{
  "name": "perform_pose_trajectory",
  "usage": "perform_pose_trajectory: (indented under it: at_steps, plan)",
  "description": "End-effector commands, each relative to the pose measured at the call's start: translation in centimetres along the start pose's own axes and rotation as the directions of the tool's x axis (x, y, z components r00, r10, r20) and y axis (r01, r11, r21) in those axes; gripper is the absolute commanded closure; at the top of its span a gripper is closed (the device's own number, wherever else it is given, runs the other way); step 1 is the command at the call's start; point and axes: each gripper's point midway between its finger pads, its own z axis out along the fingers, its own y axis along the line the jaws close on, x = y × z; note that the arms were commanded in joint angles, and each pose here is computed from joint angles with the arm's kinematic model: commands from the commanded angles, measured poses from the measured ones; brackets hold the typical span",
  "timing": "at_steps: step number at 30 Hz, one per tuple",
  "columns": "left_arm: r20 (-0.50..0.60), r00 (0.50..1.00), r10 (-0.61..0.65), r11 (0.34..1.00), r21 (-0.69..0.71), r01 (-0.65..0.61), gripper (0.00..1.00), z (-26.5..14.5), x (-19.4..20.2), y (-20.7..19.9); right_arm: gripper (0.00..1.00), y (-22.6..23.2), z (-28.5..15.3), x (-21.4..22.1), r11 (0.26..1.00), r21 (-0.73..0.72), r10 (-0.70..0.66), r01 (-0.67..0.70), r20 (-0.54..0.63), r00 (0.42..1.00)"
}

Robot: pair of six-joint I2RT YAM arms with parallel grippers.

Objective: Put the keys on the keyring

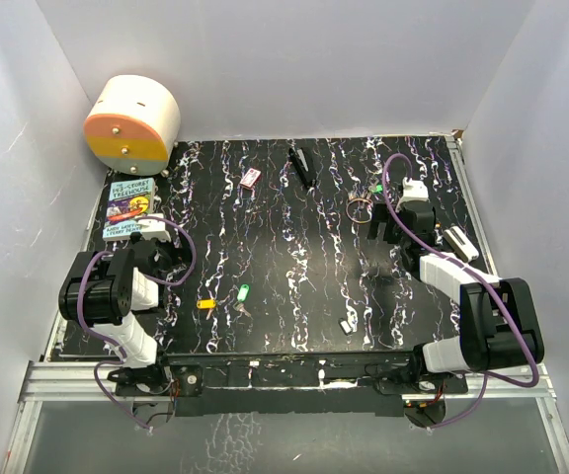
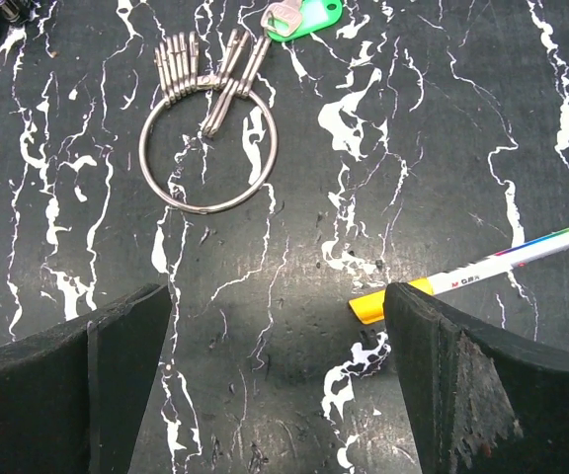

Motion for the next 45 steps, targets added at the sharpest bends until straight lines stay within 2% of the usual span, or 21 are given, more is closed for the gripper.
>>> perform_pose_trajectory:
  at_steps: [1,9,16,18,20,22,25,29,32,34,38,42,45]
  plan:
    - [0.036,0.999,0.006,1.000,0.009,-0.007,0.03,0.3,-1.2,-0.1,0.02,-0.3,-0.6,-4.4,1.000,0.026,0.003,-0.007,0.140,0.990]
    - [0.037,0.999,0.006,1.000,0.010,-0.006,0.03,0.3,-1.2,-0.1,0.02,-0.6,-0.8,-4.6,0.999,0.049,0.008,-0.016,0.148,0.989]
    - [0.036,0.999,0.006,1.000,0.011,-0.006,0.03,0.3,-1.2,-0.1,0.02,-2.9,-1.1,-5.0,0.980,0.173,0.066,-0.099,0.188,0.980]
    - [0.042,0.999,0.010,0.999,0.039,-0.012,0.03,0.3,-1.4,-0.6,0.02,-3.8,-0.4,-4.3,0.963,0.236,0.101,-0.133,0.143,0.985]
    - [0.044,0.997,0.057,0.989,0.138,-0.063,0.03,0.1,-1.8,-2.2,0.02,-4.3,0.6,-3.8,0.952,0.276,0.117,-0.132,0.070,0.991]
    - [0.007,0.996,0.085,0.973,0.215,-0.085,0.03,0.2,-2.2,-3.4,0.02,-3.4,1.6,-3.4,0.968,0.234,0.096,-0.093,-0.004,0.995]
    - [-0.038,0.994,0.104,0.958,0.271,-0.090,0.05,0.7,-3.9,-4.3,0.02,-1.7,2.2,-3.2,0.986,0.143,0.087,-0.082,-0.032,0.996]
    - [0.026,0.985,0.172,0.878,0.449,-0.166,0.08,0.2,-7.6,-7.8,0.08,0.5,2.5,-3.0,0.997,0.016,0.070,-0.069,-0.063,0.996]
    - [-0.071,0.977,0.199,0.836,0.533,-0.131,0.12,0.9,-8.7,-10.8,0.13,2.1,2.5,-2.8,0.995,-0.071,0.061,-0.068,-0.097,0.993]
    - [-0.080,0.969,0.234,0.807,0.572,-0.148,0.12,0.8,-9.2,-12.9,0.16,2.5,2.5,-2.9,0.994,-0.087,0.061,-0.070,-0.104,0.993]
    - [-0.065,0.957,0.284,0.753,0.632,-0.180,0.12,0.1,-10.2,-16.9,0.16,1.8,2.5,-4.3,0.996,-0.031,0.085,-0.087,-0.071,0.994]
    - [-0.095,0.952,0.291,0.745,0.647,-0.163,0.12,-0.3,-9.8,-17.6,0.21,2.1,3.2,-6.4,0.994,-0.025,0.106,-0.107,-0.053,0.993]
    - [-0.106,0.940,0.324,0.767,0.611,-0.196,0.12,-0.4,-9.5,-16.5,0.34,3.3,4.6,-8.0,0.990,-0.078,0.115,-0.120,-0.066,0.991]
